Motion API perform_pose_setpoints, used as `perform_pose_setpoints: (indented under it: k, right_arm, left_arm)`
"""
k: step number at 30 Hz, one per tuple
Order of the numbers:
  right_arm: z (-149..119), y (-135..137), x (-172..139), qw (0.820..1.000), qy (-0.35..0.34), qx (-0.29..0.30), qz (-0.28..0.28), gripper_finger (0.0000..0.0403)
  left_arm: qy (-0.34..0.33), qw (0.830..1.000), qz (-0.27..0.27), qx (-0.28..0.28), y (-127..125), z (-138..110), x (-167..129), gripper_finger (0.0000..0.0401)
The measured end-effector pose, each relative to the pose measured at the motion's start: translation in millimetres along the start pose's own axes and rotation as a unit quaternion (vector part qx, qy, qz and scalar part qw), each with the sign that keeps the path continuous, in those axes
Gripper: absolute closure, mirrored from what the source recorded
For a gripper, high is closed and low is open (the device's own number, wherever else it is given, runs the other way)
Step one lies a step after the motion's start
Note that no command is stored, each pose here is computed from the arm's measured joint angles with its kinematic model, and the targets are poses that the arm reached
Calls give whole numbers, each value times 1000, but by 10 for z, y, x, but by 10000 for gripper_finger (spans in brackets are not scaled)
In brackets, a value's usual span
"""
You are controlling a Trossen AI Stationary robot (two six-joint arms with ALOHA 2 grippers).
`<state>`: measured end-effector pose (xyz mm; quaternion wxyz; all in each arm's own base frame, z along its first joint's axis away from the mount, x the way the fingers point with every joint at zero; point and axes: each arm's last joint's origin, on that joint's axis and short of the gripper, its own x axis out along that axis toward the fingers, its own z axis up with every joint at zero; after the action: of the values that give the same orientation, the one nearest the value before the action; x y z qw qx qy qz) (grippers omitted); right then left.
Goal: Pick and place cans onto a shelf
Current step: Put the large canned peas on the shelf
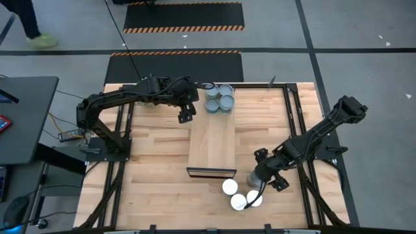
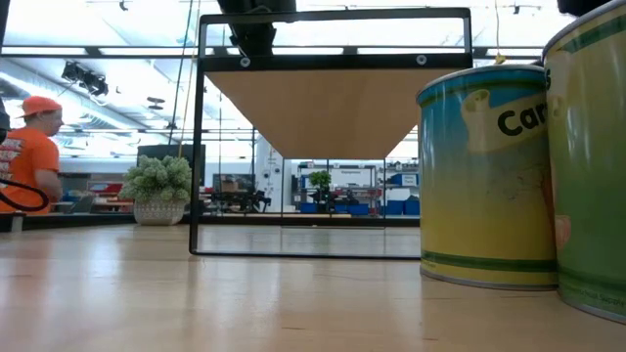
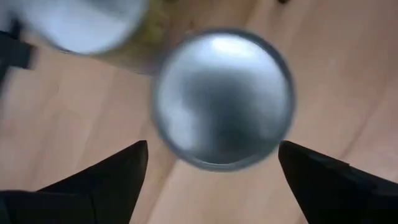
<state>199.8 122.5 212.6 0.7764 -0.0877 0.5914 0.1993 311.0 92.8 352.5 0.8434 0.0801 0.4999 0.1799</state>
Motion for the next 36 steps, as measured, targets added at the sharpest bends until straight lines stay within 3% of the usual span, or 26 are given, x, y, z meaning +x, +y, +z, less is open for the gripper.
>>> perform_pose_setpoints:
  k: [3, 12, 24, 32, 36]
  right_arm:
    - [1, -23, 61, 999, -23, 0, -30, 36]
    - [-55, -40, 281, 996, -77, -1, -35, 36]
    - [39, -51, 302, 986, -153, 11, -62, 38]
    - [43, -57, 300, 985, -156, 20, -64, 83]
    - [33, -94, 281, 985, -155, 42, -65, 85]
  left_arm:
    - [0, 1000, 1, 0, 1, 0, 0, 65]
    - [4, 1000, 1, 2, -2, -8, 0, 65]
    - [11, 1000, 0, 4, -3, -20, 0, 64]
    - [11, 1000, 0, 4, -3, -20, 0, 64]
    - [11, 1000, 0, 4, -3, -22, 0, 64]
